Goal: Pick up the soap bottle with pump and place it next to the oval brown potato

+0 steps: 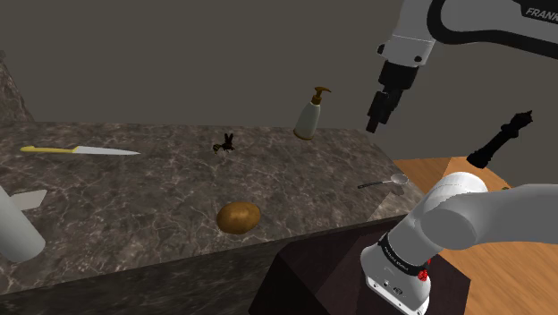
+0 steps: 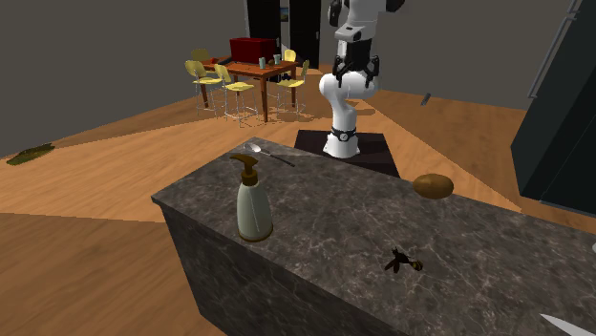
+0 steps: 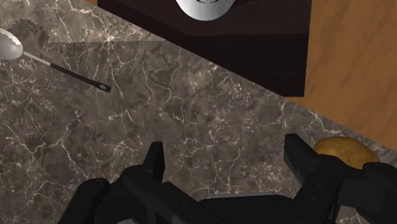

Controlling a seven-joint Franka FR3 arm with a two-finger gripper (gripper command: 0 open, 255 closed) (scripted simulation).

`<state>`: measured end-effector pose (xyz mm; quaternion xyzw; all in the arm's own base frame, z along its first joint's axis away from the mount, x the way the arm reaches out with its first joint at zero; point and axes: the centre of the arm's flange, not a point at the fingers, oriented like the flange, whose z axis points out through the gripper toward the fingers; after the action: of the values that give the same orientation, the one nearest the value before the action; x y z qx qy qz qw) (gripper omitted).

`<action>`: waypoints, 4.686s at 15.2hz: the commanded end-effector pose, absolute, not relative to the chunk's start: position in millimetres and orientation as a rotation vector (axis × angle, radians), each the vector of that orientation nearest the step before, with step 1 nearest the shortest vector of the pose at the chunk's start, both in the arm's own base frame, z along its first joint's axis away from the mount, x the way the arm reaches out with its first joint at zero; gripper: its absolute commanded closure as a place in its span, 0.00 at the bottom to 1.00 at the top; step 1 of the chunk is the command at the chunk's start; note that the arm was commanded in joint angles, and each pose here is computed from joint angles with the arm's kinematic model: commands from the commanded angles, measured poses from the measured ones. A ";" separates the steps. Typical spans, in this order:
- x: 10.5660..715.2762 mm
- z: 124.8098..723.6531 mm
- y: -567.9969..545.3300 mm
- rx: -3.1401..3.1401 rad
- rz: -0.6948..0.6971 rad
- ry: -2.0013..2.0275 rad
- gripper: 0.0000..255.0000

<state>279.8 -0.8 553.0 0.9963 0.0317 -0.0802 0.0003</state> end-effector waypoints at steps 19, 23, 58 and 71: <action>438.1 502.4 -155.3 3.091 -0.152 0.400 0.00; 477.5 492.6 -185.2 3.078 -0.130 0.465 0.00; 628.3 422.5 -279.5 3.020 -0.051 0.696 1.00; 628.3 464.7 -279.5 3.020 -0.051 0.696 1.00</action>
<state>628.7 -279.2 458.9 0.9741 0.2246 -0.0165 0.0206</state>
